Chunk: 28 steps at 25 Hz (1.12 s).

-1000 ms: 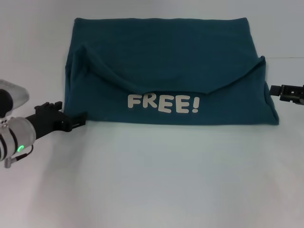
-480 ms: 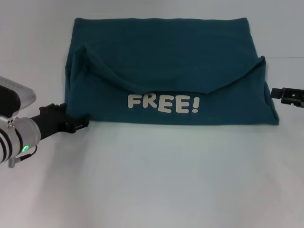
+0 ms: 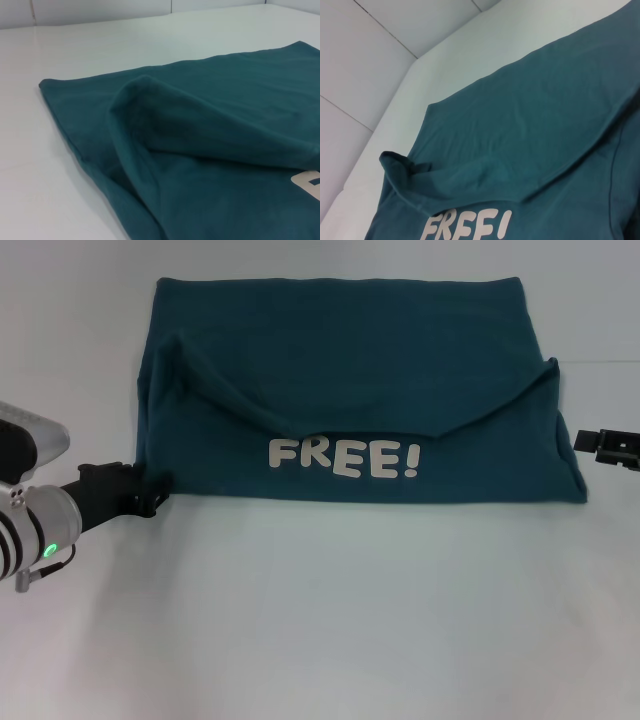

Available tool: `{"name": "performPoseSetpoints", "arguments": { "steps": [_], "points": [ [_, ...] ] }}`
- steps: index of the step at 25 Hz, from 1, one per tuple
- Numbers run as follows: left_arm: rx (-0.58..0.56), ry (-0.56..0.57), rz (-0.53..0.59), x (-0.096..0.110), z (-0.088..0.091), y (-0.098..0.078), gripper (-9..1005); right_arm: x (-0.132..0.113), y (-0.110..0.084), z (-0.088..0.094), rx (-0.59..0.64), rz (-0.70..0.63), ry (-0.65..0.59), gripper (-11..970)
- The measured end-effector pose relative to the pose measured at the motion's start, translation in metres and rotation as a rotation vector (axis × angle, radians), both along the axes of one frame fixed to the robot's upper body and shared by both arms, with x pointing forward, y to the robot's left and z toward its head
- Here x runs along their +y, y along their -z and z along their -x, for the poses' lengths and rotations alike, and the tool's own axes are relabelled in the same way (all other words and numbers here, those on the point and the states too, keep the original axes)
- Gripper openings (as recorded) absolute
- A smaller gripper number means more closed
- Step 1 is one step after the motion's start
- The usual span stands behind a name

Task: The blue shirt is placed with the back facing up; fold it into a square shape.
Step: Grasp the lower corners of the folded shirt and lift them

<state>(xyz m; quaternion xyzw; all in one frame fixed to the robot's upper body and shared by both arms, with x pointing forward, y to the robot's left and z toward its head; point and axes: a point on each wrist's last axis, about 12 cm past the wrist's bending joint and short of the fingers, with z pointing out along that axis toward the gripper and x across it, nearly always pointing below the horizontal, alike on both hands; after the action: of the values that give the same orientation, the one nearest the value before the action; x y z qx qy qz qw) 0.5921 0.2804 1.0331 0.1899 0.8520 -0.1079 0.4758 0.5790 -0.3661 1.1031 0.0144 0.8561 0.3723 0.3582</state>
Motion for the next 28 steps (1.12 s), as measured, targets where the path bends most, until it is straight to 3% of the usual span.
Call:
{"name": "performPoseSetpoints", "arguments": {
  "steps": [8, 13, 18, 28],
  "points": [
    [-0.003, 0.002, -0.001, -0.001, -0.001, -0.001, 301, -0.002, 0.002, 0.003, 0.005, -0.001, 0.007, 609],
    [-0.003, -0.009, -0.008, 0.0, -0.002, -0.001, 63, -0.003, 0.003, 0.004, 0.007, -0.001, 0.009, 607],
    [-0.004, -0.017, -0.008, 0.001, -0.002, -0.001, -2, -0.005, 0.003, 0.005, 0.007, 0.002, 0.013, 605],
    [0.0, -0.045, -0.011, 0.013, 0.0, -0.006, -2, -0.012, 0.004, 0.009, 0.013, 0.009, 0.027, 603]
  ]
}}
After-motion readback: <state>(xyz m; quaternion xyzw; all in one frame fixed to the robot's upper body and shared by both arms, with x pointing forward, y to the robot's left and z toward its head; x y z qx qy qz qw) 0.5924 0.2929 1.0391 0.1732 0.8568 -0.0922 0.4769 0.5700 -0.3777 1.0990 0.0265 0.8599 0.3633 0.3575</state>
